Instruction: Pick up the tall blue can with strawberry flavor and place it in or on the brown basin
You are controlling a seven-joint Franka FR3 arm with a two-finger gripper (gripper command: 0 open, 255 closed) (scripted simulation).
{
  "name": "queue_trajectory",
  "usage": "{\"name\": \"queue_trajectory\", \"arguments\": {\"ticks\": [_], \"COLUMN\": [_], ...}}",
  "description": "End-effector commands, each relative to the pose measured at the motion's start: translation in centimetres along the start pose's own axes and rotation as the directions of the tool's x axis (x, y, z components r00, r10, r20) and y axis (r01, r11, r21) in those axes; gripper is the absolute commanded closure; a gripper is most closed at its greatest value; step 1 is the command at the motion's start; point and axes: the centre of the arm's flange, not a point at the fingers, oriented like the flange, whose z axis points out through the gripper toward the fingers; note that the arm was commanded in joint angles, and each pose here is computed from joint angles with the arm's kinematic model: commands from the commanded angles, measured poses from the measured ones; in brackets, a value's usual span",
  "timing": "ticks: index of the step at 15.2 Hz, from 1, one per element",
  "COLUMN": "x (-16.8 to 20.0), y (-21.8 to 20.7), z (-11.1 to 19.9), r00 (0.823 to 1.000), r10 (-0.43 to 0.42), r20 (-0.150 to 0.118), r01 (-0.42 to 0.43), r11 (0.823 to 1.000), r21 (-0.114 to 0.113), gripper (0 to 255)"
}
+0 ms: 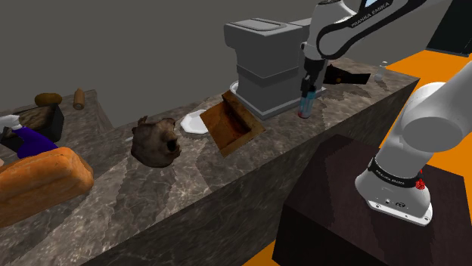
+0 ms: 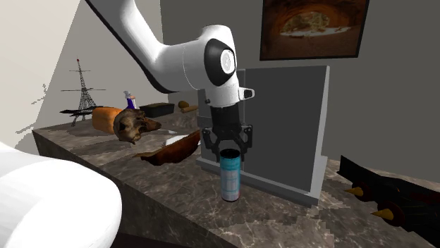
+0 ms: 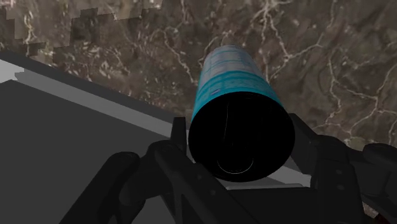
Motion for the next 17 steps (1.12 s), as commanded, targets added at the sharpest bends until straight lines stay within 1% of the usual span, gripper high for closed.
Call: {"name": "queue_trajectory", "arguments": {"ticks": [1,17], "x": [0.1,0.6], "y": [0.1,1.1], "z": [-1.0,-9.4], "r00": [1.000,1.000], "r10": [0.000,0.000], "r20": [0.000,0.000], "r01": [0.000,0.000], "r11": [1.000,1.000], "r21": [0.000,0.000], "gripper": [255,255]}}
